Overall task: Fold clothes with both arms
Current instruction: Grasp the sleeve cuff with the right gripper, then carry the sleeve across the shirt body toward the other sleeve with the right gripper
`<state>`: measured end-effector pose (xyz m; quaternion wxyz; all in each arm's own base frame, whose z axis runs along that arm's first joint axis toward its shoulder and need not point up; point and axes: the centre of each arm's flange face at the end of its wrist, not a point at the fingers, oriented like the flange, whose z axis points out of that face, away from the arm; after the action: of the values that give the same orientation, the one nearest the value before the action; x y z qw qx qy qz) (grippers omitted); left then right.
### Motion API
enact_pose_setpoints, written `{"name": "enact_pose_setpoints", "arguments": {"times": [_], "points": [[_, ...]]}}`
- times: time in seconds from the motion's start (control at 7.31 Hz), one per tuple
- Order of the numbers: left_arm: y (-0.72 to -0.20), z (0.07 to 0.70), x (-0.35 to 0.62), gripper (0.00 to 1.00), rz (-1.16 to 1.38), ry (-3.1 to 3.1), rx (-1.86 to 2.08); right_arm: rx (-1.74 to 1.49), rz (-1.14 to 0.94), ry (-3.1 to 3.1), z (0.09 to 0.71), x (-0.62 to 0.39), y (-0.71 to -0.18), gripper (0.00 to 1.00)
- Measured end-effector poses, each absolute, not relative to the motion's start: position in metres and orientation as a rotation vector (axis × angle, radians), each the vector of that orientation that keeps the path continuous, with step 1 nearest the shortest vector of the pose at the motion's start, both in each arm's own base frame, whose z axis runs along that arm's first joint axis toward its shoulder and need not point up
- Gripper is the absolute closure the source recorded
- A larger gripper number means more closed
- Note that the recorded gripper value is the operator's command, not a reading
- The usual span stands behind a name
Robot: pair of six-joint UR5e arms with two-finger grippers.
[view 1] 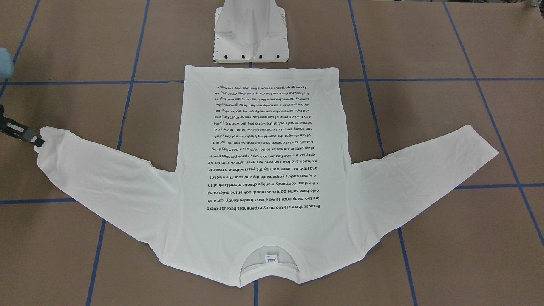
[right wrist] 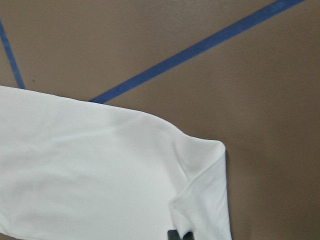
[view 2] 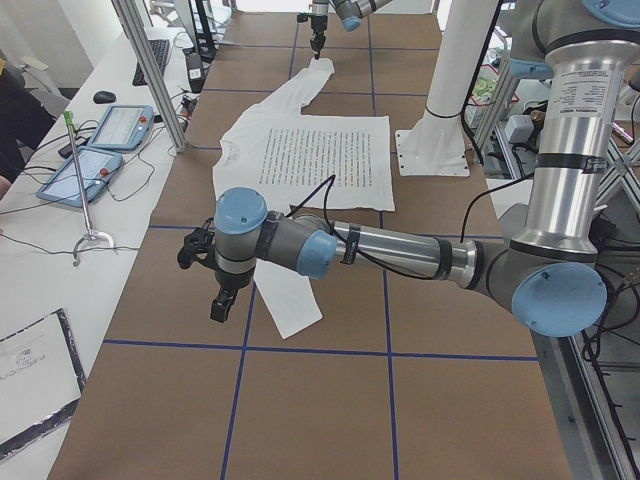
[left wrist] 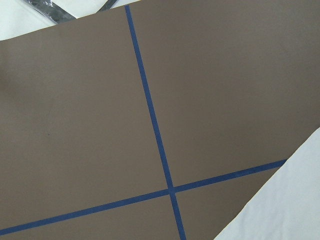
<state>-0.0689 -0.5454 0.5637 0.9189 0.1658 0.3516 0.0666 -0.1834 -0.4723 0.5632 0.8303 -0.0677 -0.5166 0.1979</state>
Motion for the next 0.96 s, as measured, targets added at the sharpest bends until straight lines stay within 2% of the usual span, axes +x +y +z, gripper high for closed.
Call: {"name": "enact_pose_setpoints", "arguments": {"times": [0.41, 0.96], "points": [[-0.545, 0.562, -0.069, 0.01, 0.139, 0.723, 0.344, -0.199, 0.483, -1.101, 0.438, -0.260, -0.551, 1.00], [-0.545, 0.562, -0.069, 0.01, 0.141, 0.723, 0.347, -0.185, 0.641, -1.108, 0.255, -0.411, -0.619, 1.00]]}}
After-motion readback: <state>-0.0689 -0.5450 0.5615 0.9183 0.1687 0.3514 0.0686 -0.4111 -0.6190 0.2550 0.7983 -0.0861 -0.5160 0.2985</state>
